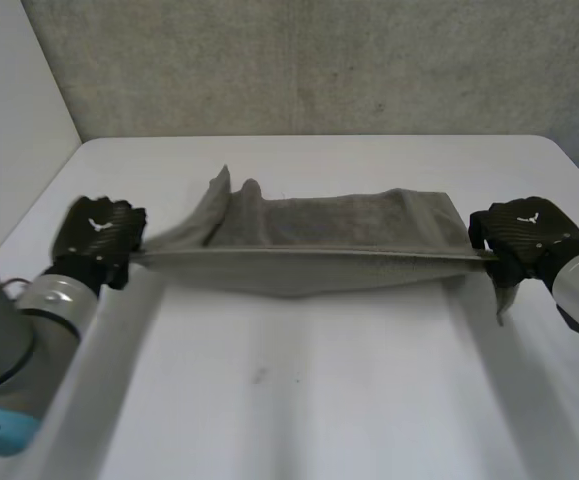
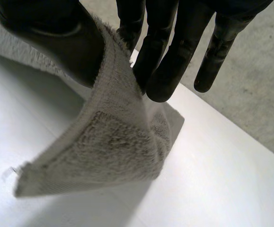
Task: Fold the towel.
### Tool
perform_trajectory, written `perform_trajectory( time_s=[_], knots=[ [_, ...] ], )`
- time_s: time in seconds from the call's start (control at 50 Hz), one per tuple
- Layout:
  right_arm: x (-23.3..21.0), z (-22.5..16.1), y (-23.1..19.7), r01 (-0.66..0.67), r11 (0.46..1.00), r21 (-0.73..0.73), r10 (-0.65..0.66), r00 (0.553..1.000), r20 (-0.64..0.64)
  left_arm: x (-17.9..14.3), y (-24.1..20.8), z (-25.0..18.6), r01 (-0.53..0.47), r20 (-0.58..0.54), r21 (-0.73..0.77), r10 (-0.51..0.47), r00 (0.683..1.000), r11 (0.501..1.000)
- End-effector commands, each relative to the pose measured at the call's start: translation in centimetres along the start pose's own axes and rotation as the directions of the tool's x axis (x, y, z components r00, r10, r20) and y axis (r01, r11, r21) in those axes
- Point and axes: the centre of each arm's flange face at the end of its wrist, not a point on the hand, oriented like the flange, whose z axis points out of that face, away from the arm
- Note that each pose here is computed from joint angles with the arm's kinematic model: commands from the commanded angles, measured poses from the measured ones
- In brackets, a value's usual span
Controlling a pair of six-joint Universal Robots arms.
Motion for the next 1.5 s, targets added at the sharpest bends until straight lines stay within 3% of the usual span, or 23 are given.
perform_trajectory(
  time_s=[0.02, 0.12, 0.28, 0.48, 0.56, 0.7, 0.9, 1.08, 1.2, 1.32, 1.5],
  knots=[
    [-0.3, -2.3, -1.0, 0.119, 0.992, -0.043, -0.118, 0.993, 0.021, -0.6, -1.5, -3.9, -0.224, 0.003, -0.008, 0.224, 0.975, 0.975],
    [-0.7, -4.3, -1.5, 0.198, 0.977, -0.072, -0.196, 0.980, 0.044, 0.7, -1.6, -7.3, -0.341, -0.090, -0.045, 0.336, 0.937, 0.939],
    [-1.3, -7.7, -2.6, 0.243, 0.967, -0.076, -0.239, 0.970, 0.053, 1.6, -3.2, -11.3, -0.363, -0.154, -0.049, 0.352, 0.923, 0.930],
    [-1.5, -7.6, -1.4, 0.327, 0.939, -0.110, -0.319, 0.944, 0.082, 2.3, -2.2, -10.2, -0.361, -0.180, -0.058, 0.346, 0.921, 0.931],
    [-1.7, -5.4, 0.8, 0.381, 0.909, -0.168, -0.354, 0.920, 0.169, 2.9, -1.0, -8.6, -0.365, -0.193, -0.071, 0.347, 0.918, 0.928],
    [-1.3, -1.3, 2.3, 0.426, 0.890, -0.162, -0.392, 0.897, 0.205, 3.9, 0.7, -3.0, -0.359, -0.157, -0.044, 0.349, 0.924, 0.932],
    [1.0, 6.2, 2.7, 0.469, 0.882, -0.045, -0.467, 0.882, 0.062, 4.8, 1.2, 5.4, -0.348, -0.084, 0.024, 0.349, 0.933, 0.937],
    [1.4, 12.7, 3.3, 0.533, 0.840, 0.106, -0.528, 0.846, -0.071, 5.6, 2.3, 11.6, -0.347, -0.036, 0.065, 0.349, 0.936, 0.936],
    [1.2, 15.4, 4.6, 0.529, 0.835, 0.148, -0.527, 0.848, -0.055, 6.2, 3.4, 12.3, -0.350, -0.047, 0.053, 0.352, 0.935, 0.935],
    [0.2, 16.1, 5.6, 0.486, 0.850, 0.206, -0.500, 0.866, 0.021, 6.4, 3.9, 12.1, -0.350, -0.061, 0.037, 0.352, 0.934, 0.936],
    [0.2, 16.4, 5.6, 0.463, 0.858, 0.221, -0.481, 0.876, 0.031, 6.0, 4.5, 12.5, -0.347, -0.054, 0.029, 0.348, 0.936, 0.938]
  ],
)
